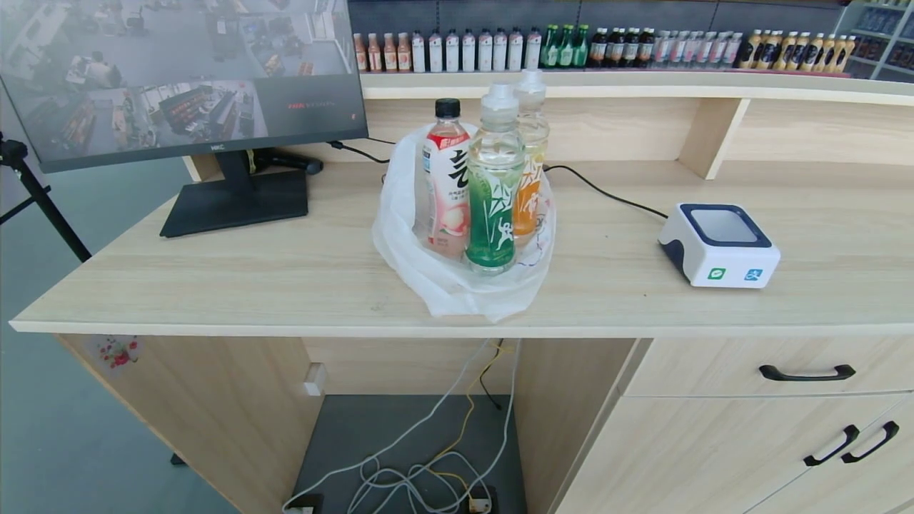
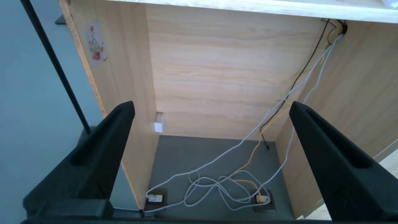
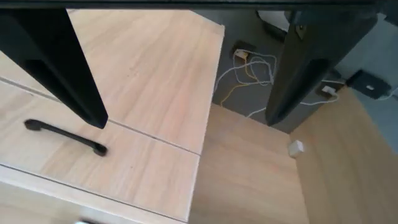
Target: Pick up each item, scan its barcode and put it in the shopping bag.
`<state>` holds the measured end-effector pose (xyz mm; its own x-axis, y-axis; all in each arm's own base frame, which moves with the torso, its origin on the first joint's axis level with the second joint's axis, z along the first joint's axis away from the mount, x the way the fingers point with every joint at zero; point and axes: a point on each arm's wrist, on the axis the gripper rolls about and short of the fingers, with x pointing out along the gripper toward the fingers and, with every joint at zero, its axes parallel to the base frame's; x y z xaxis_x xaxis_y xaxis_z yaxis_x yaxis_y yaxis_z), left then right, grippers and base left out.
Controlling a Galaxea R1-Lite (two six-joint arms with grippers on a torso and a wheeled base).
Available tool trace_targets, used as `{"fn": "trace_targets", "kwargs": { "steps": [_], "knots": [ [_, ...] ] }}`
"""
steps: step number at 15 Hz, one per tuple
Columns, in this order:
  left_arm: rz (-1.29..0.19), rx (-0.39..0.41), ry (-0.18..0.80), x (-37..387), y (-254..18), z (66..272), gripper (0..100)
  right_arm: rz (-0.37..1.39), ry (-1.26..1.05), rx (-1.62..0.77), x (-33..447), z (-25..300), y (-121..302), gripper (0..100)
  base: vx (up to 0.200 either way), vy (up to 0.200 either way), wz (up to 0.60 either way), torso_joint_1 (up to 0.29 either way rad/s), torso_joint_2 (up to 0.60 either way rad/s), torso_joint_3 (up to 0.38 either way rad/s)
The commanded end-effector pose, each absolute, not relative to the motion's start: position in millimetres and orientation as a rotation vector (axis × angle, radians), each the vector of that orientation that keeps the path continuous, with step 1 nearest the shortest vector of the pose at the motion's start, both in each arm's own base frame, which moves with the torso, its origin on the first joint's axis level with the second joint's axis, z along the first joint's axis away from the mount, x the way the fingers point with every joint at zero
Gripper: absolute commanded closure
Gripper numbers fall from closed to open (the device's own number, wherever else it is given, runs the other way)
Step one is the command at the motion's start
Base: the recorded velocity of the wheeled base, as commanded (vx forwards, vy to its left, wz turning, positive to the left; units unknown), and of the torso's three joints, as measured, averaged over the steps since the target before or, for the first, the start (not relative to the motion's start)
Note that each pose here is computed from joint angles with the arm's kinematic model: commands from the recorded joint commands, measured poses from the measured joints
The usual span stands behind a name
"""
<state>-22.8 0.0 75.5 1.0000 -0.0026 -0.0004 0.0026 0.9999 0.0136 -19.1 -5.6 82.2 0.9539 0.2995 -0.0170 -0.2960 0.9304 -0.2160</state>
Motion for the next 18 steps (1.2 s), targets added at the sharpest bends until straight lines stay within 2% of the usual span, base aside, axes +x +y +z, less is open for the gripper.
{"fn": "trace_targets", "kwargs": {
  "steps": [1, 6, 8, 12, 18],
  "knots": [
    [-0.003, 0.014, 0.000, -22.8, 0.0, 75.5, 0, 0.139, 0.044, -0.215, -16.0, 83.6, -1.9, 0, 0.000, 0.000, 0.00, 0.000, 0.00, 0.000],
    [-0.003, 0.014, 0.000, -22.8, 0.0, 75.5, 0, 0.037, 0.062, -0.116, -16.0, 83.7, -2.5, 0, 0.000, 0.000, 0.00, 0.000, 0.00, 0.000],
    [-0.003, 0.012, 0.000, -22.8, 0.0, 75.5, 0, -0.075, 0.080, -0.091, -15.9, 83.2, 0.0, 0, 0.000, 0.000, 0.00, 0.000, 0.00, 0.000],
    [-0.003, 0.009, 0.000, -22.8, 0.0, 75.5, 0, 0.045, 0.057, -0.072, -18.1, 77.5, 0.3, 0, 0.000, 0.000, 0.00, 0.000, 0.00, 0.000],
    [-0.003, 0.011, 0.000, -22.8, 0.0, 75.5, 0, 0.048, 0.035, -0.021, -20.0, 76.9, 0.2, 0, 0.000, 0.000, 0.00, 0.000, 0.00, 0.000]
  ]
}}
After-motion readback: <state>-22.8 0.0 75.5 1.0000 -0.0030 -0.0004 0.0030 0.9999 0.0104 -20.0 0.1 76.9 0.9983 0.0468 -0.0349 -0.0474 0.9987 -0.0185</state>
